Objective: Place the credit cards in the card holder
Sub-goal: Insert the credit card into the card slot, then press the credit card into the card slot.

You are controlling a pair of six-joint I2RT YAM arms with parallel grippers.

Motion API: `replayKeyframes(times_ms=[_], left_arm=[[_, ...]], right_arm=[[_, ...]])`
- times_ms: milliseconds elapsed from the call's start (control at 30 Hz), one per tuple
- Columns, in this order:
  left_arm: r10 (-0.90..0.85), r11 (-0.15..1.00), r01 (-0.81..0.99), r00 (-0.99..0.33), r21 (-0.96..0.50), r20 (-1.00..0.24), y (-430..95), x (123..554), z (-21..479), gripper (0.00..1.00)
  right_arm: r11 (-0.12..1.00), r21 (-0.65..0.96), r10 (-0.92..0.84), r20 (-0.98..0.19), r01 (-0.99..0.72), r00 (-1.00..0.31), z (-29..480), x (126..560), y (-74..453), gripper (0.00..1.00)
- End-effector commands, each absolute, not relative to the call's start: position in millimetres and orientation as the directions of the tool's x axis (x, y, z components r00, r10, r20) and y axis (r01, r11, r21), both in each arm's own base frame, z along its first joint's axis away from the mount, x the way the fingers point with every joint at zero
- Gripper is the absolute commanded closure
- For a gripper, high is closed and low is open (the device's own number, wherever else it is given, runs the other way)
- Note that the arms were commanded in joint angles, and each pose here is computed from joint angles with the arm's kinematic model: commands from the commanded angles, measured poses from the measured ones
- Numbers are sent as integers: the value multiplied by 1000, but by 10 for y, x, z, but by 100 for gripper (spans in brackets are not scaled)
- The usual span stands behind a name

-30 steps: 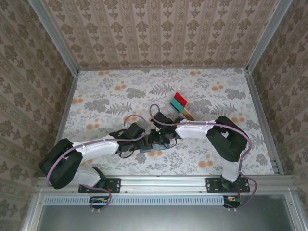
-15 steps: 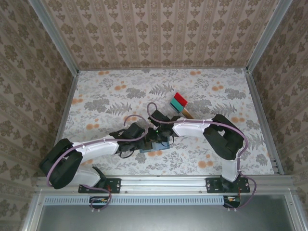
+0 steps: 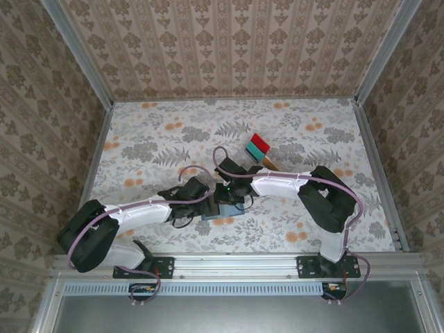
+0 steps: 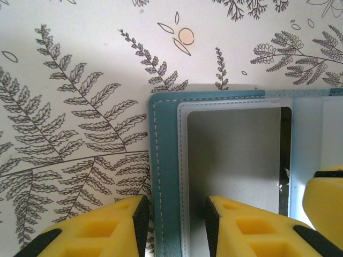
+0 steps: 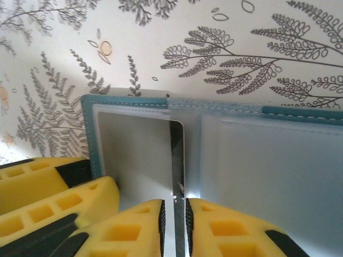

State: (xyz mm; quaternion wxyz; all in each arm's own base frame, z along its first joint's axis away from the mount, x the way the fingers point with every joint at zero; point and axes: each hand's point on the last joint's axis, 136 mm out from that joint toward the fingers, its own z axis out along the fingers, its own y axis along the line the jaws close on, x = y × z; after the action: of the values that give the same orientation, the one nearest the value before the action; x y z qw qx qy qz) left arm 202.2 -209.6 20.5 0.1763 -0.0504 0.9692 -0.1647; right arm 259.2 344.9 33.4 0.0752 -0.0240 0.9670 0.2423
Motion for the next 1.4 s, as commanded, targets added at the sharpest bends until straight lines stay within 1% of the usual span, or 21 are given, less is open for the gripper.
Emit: replayKeyframes(times_ms=[0, 133, 333, 433, 633, 767, 933, 1167, 1267, 1367], left_arm=[[-124, 941, -21, -950, -338, -285, -2111, 1917, 157, 64], [-120, 942, -19, -951, -336, -283, -2118, 1918, 152, 64], [-115, 942, -15, -953, -335, -281, -2127, 1923, 149, 64], [-106, 945, -10, -954, -325, -281, -2124, 1925, 141, 64], [-93, 957, -9, -957, -291, -276, -2073, 1911, 108, 64], [-82, 964, -6, -959, -267, -272, -2039, 1900, 76, 64], [-59, 967, 11, -962, -255, -266, -2042, 1888, 52, 64], [-22, 969, 45, -963, -241, -268, -2083, 1918, 72, 64], [-13, 971, 52, -963, -232, -269, -2080, 1926, 94, 64], [-5, 971, 63, -959, -231, -282, -2089, 1944, 163, 63]], right_arm=[[882, 465, -23, -125, -79, -992, 244, 2579, 3490, 81], [876, 477, -26, -100, -71, -995, 188, 2557, 3547, 82], [833, 541, -68, -107, -115, -992, 279, 2501, 3726, 84], [839, 529, -81, -108, -127, -991, 301, 2492, 3726, 84], [871, 464, -84, -185, -162, -979, 509, 2556, 3530, 79], [913, 380, -64, -235, -152, -970, 593, 2635, 3231, 76], [955, 281, -39, -192, -93, -981, 344, 2612, 2850, 78], [970, 239, -15, -116, -42, -993, 60, 2374, 2647, 82], [965, 258, -15, -110, -43, -994, 103, 2303, 2652, 82], [956, 284, -24, -151, -67, -988, 294, 2365, 2689, 80]])
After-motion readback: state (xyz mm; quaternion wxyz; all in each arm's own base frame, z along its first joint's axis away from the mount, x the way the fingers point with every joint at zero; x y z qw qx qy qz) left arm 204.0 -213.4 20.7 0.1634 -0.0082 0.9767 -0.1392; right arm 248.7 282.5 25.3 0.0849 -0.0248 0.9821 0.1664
